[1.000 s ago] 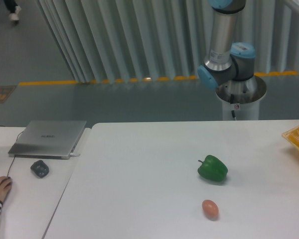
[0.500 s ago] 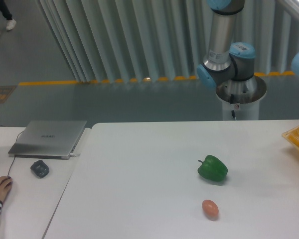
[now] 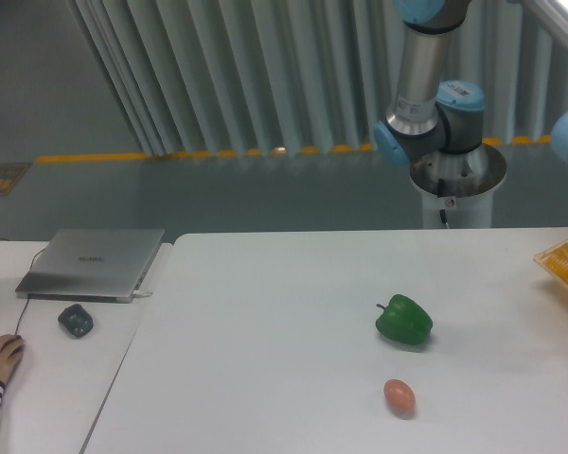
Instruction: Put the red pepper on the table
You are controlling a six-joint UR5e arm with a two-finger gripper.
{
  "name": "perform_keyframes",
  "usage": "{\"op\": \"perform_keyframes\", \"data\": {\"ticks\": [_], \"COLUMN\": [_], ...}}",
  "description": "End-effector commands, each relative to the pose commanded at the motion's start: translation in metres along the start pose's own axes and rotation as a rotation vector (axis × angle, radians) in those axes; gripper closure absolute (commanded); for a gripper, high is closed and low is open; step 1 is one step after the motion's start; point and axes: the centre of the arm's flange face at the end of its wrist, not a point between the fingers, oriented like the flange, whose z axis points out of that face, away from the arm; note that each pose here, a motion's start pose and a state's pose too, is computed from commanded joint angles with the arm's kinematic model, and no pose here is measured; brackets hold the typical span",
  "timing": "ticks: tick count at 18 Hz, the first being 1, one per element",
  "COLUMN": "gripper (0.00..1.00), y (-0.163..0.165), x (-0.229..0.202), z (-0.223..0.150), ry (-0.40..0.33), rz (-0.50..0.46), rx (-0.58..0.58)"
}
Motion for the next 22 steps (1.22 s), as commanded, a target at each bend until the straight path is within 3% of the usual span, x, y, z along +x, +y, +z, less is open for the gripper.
{"op": "perform_keyframes", "data": {"ticks": [22], "gripper": [0.00], "y": [-0.004], "x": [0.004], "z": [0.035], "ry": [0.071], "rz": [0.006], "rx": [0.031]}}
